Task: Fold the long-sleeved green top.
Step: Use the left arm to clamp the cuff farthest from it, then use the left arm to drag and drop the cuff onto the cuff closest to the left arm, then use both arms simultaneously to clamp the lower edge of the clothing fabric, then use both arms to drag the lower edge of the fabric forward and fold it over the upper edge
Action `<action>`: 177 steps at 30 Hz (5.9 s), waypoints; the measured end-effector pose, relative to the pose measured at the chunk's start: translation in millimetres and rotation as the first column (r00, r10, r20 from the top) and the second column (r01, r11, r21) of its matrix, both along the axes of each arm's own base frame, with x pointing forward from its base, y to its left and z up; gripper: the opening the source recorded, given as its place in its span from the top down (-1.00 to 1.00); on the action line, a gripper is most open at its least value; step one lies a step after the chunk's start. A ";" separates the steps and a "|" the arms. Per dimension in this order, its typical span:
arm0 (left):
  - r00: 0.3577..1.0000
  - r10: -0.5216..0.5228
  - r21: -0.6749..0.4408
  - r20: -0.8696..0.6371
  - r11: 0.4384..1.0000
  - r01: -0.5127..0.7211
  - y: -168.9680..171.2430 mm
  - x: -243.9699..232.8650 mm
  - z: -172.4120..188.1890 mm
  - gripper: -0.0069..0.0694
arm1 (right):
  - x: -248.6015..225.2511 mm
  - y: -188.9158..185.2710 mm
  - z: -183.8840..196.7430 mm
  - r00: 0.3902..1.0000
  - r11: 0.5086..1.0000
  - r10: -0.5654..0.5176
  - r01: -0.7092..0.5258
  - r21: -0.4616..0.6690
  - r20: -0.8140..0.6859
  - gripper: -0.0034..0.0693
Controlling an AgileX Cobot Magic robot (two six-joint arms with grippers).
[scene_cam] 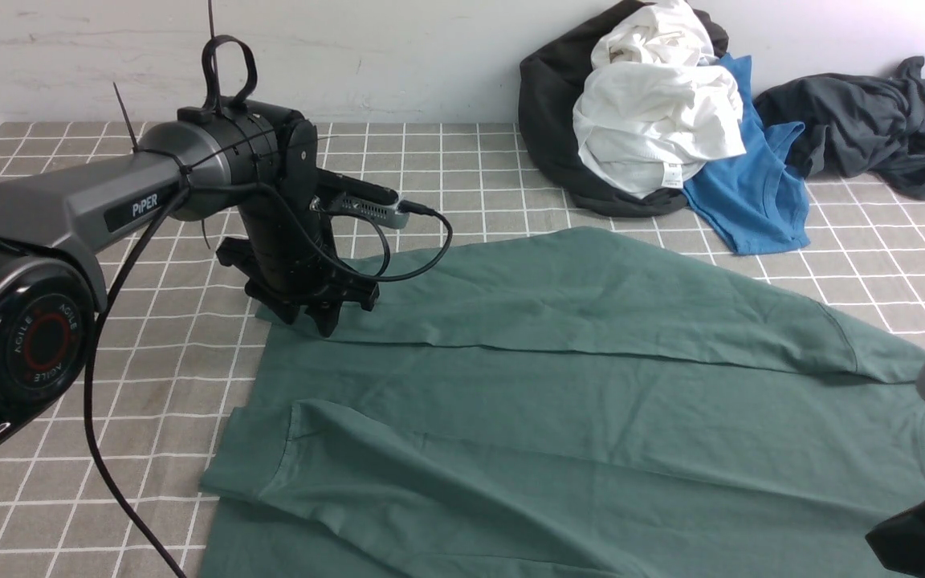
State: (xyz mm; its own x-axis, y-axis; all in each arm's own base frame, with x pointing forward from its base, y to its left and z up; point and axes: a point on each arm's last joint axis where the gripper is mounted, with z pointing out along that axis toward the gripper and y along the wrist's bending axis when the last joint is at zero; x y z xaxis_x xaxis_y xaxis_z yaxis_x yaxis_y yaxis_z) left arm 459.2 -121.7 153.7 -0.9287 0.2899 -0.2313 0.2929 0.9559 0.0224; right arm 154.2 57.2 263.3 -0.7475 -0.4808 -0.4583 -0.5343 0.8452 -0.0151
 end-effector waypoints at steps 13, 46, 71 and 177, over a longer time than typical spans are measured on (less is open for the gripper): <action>0.999 0.005 -0.019 0.031 1.000 -0.005 1.2 -5.4 29.6 0.79 | 0.1 0.0 0.1 1.000 1.000 0.000 0.000 0.000 0.001 0.94; 0.999 -0.008 -0.095 -0.039 0.995 0.004 33.8 -245.9 52.5 0.10 | -56.1 8.6 15.5 0.967 0.969 0.242 -0.245 -0.025 -0.077 0.94; 0.431 -0.886 0.119 -0.172 0.416 0.902 -10.6 -354.1 -6.3 -0.48 | -57.1 10.2 16.0 0.966 0.970 0.243 -0.244 -0.003 -0.085 0.94; 0.872 -0.472 0.250 0.128 0.867 0.432 28.2 -106.8 135.3 0.78 | 177.0 -15.0 28.0 0.912 0.890 0.407 -0.385 -0.245 0.044 0.89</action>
State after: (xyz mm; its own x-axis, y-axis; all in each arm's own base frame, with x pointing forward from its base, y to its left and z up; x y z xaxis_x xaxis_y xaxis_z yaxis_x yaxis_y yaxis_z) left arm 352.4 -93.4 289.0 -0.6322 0.7270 -0.2679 0.6632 0.6865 0.2980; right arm 331.2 42.2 291.4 -0.4331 -0.8267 -0.3593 -0.8110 0.5313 -0.2448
